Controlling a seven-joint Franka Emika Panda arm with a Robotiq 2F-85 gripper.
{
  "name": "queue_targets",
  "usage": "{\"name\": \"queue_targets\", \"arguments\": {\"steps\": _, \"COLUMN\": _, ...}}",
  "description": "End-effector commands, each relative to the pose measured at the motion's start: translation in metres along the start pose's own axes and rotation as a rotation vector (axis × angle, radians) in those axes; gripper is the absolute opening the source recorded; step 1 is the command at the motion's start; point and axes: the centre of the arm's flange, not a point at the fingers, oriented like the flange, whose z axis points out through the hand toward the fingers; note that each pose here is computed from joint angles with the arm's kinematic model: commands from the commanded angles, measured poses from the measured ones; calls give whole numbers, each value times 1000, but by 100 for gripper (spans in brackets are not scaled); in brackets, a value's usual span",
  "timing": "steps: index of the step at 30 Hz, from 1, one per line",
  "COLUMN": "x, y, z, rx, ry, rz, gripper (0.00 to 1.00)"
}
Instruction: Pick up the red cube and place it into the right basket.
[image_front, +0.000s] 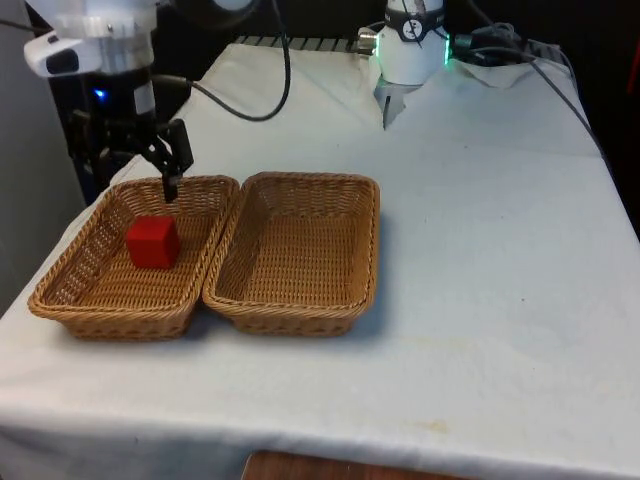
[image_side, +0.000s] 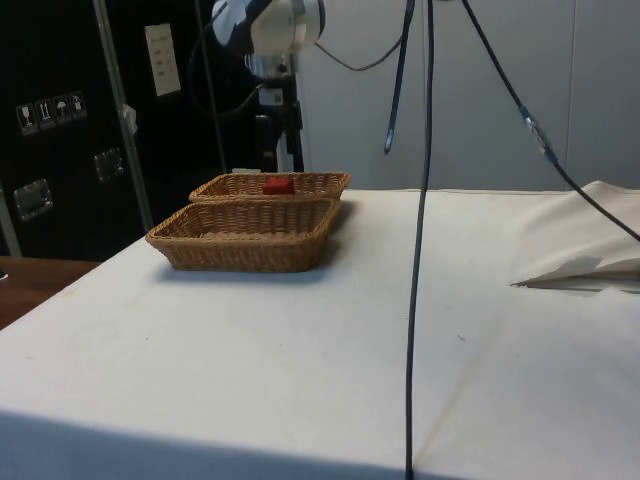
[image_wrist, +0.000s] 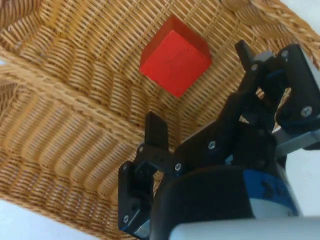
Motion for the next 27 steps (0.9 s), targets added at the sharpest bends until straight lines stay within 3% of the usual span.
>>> {"name": "queue_targets", "arguments": {"steps": 1, "x": 1, "y": -1, "z": -8, "rx": 1, "ry": -2, "rz": -1, "gripper": 100}}
{"name": "queue_targets", "arguments": {"steps": 10, "x": 8, "y": -28, "z": -38, "rx": -1, "ry": -1, "rz": -16, "gripper": 100}}
{"name": "queue_targets", "arguments": {"steps": 11, "x": 9, "y": -25, "z": -35, "rx": 7, "ry": 1, "rz": -16, "gripper": 100}}
{"name": "queue_targets", "arguments": {"steps": 15, "x": 11, "y": -44, "z": -51, "rx": -6, "ry": -4, "rz": -23, "gripper": 100}}
{"name": "queue_targets", "arguments": {"steps": 27, "x": 14, "y": -81, "z": -68, "rx": -26, "ry": -12, "rz": -42, "gripper": 100}}
